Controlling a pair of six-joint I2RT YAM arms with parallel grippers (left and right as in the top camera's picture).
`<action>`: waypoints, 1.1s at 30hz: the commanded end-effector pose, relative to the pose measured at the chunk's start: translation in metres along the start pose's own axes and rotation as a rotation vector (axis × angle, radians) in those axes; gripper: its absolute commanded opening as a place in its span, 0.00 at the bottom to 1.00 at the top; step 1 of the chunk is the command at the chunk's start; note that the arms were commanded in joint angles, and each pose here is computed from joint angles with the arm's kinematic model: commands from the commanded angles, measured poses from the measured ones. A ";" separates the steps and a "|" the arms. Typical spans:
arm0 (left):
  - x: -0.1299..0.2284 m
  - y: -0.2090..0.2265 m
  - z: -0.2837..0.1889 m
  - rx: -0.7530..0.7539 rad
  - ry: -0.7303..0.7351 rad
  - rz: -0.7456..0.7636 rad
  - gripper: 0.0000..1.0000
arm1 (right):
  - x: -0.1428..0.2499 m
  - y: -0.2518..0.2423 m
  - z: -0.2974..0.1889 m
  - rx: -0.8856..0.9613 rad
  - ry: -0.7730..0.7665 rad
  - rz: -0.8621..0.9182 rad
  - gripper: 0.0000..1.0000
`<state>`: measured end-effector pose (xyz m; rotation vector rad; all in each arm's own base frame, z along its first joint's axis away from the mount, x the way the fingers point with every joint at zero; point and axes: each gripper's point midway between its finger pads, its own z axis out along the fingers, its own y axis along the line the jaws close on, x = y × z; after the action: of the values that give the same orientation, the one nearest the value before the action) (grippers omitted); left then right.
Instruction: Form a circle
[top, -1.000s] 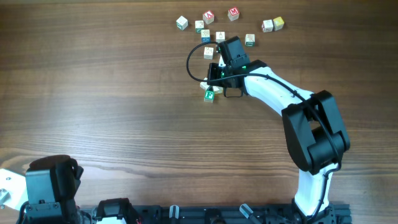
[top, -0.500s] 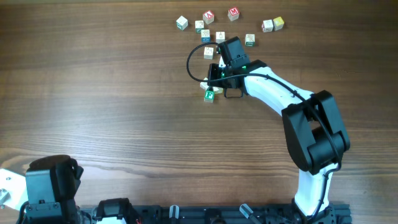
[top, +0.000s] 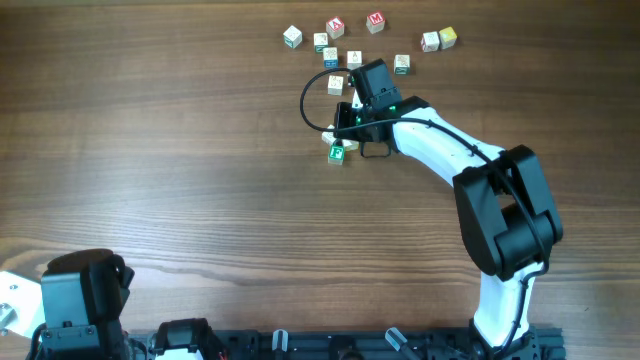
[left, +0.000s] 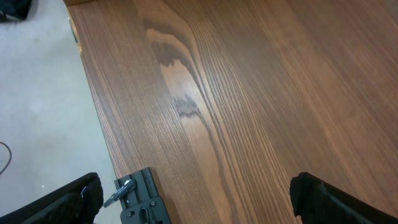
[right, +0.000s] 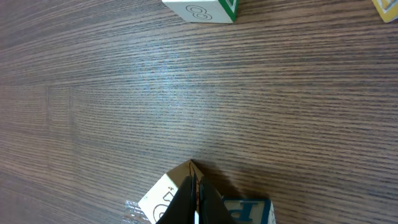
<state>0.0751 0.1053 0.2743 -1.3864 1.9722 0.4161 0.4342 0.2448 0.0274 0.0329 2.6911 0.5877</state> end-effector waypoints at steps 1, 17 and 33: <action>-0.001 0.001 0.000 -0.004 -0.005 -0.019 1.00 | 0.001 0.001 0.007 -0.005 0.014 -0.001 0.05; -0.001 0.001 0.000 -0.004 -0.005 -0.019 1.00 | 0.003 0.001 0.007 -0.006 0.019 -0.001 0.05; -0.001 0.001 0.000 -0.004 -0.005 -0.019 1.00 | 0.005 0.002 0.007 -0.010 0.028 0.000 0.05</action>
<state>0.0751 0.1053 0.2743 -1.3864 1.9722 0.4161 0.4322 0.2446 0.0264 0.0328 2.7003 0.5886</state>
